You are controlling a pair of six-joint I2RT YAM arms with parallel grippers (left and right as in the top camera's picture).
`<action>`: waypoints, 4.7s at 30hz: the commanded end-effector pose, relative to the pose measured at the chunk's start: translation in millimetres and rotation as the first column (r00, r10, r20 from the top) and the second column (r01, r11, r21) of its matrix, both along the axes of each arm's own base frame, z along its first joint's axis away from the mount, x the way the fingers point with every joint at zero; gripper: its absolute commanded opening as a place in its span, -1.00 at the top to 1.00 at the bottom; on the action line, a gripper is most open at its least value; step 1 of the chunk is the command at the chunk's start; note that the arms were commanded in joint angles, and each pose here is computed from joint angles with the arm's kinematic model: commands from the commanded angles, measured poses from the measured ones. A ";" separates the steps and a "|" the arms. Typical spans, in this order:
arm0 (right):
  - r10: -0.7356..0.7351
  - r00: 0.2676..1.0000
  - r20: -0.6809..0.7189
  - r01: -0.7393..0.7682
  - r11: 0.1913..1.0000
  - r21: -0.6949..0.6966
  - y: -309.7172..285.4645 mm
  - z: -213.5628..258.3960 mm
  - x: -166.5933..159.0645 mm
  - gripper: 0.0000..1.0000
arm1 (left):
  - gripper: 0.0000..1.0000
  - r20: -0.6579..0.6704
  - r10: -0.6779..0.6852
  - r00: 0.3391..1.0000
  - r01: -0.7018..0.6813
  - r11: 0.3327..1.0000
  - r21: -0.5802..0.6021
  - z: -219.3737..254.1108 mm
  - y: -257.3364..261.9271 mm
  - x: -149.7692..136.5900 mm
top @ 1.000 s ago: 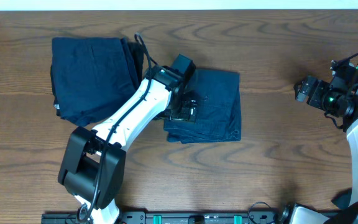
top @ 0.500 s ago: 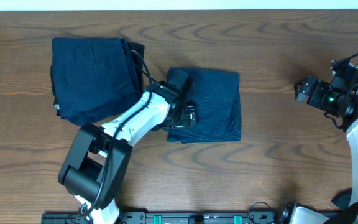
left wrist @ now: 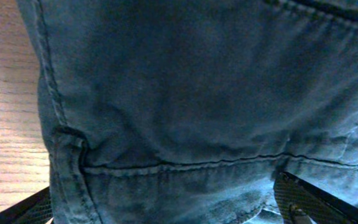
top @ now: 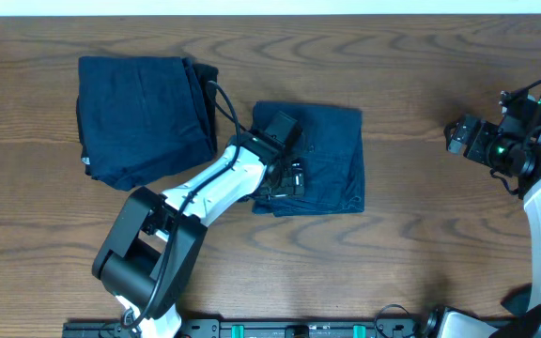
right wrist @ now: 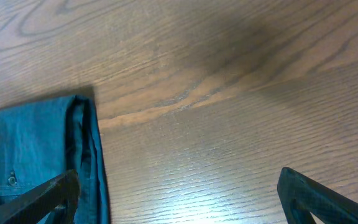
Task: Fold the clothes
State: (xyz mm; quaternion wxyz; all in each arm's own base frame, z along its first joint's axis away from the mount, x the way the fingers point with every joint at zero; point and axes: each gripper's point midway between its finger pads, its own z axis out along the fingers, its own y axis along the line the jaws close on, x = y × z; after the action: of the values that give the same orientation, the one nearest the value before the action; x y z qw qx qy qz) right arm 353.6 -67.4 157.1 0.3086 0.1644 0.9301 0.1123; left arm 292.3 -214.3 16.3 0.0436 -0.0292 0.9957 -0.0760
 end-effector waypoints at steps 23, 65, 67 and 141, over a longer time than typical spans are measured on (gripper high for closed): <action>-0.001 1.000 0.007 0.001 1.000 -0.009 -2.1 2.7 -0.4 -0.98 | 0.04 -0.030 0.121 0.992 -0.119 0.992 0.043 -37.2 19.2 -20.1; -0.001 1.000 0.007 0.001 1.000 -0.009 -2.1 2.6 -0.4 -0.99 | -0.20 -0.080 0.063 0.995 -0.082 0.964 -0.252 -12.0 -22.7 -3.7; -0.001 1.000 0.007 0.001 1.000 -0.009 -2.1 2.6 -0.4 -0.99 | -0.27 -0.106 0.063 0.992 -0.091 0.954 -0.285 -9.7 -24.2 -4.9; -0.001 1.000 0.007 0.001 1.000 -0.009 -2.1 2.6 -0.4 -0.99 | 0.88 0.372 -0.239 0.897 0.151 0.956 0.251 100.6 36.7 63.6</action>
State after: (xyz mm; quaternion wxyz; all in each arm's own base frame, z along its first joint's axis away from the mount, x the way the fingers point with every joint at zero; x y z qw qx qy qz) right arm 353.5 -67.4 157.0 0.3084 0.1645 0.9302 0.1122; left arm 338.1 -189.7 91.1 0.1974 0.0794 0.9771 0.0079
